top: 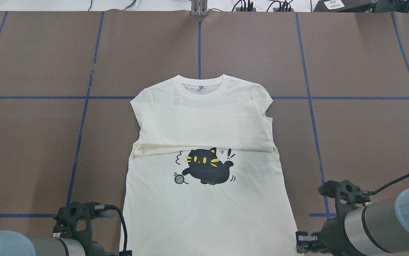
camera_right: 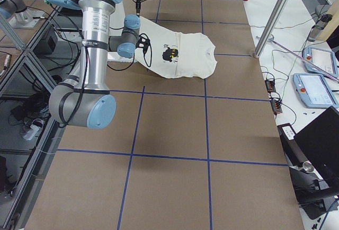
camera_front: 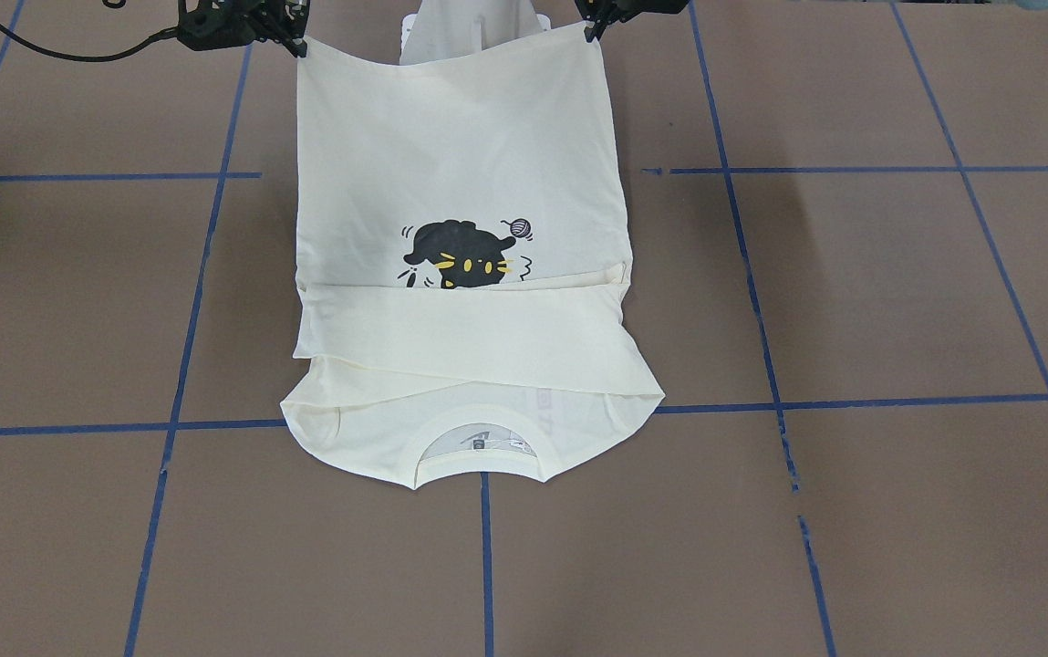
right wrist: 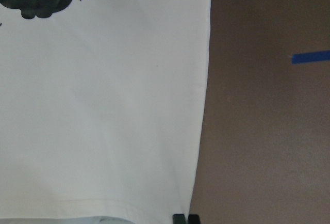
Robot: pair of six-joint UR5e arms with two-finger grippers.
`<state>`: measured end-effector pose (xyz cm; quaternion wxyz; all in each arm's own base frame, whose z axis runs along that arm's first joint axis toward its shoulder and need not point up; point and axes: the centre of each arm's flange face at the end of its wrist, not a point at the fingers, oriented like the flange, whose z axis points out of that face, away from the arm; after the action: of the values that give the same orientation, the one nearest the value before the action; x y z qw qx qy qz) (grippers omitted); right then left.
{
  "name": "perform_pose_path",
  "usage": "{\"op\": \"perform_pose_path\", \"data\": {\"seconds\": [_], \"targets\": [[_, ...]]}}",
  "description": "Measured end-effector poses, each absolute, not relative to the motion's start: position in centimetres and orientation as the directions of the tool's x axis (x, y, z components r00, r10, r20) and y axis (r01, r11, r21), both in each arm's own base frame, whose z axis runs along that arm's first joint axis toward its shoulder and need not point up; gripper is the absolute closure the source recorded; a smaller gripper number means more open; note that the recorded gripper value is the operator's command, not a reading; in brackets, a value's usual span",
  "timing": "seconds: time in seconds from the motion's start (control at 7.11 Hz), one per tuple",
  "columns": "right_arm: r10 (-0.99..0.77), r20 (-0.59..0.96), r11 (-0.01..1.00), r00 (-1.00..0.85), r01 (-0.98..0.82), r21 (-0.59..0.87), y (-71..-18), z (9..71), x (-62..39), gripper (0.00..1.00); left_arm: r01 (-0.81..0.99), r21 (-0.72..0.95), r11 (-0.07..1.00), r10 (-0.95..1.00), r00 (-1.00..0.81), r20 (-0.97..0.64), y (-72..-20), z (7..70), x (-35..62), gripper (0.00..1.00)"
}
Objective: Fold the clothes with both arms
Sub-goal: 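Lift the hem with both grippers and fold it toward the collar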
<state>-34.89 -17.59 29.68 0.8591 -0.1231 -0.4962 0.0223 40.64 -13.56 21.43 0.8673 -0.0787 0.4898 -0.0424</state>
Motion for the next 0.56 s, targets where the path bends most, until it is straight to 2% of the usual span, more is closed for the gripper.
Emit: {"op": "perform_pose_path", "data": {"seconds": [0.28,0.56], "targets": [[0.184,0.864,0.973,0.469,0.04,-0.229,-22.4,29.1,-34.9,1.0,0.024,-0.142,0.99,-0.134,0.507,-0.851,-15.6,21.3,39.8,1.0],[0.198,0.87,0.975,0.452,0.003,-0.223,-28.1,29.9,-33.1,1.0,0.064,-0.095,0.993,-0.114,0.524,-0.844,-19.9,22.3,38.8,1.0]]}}
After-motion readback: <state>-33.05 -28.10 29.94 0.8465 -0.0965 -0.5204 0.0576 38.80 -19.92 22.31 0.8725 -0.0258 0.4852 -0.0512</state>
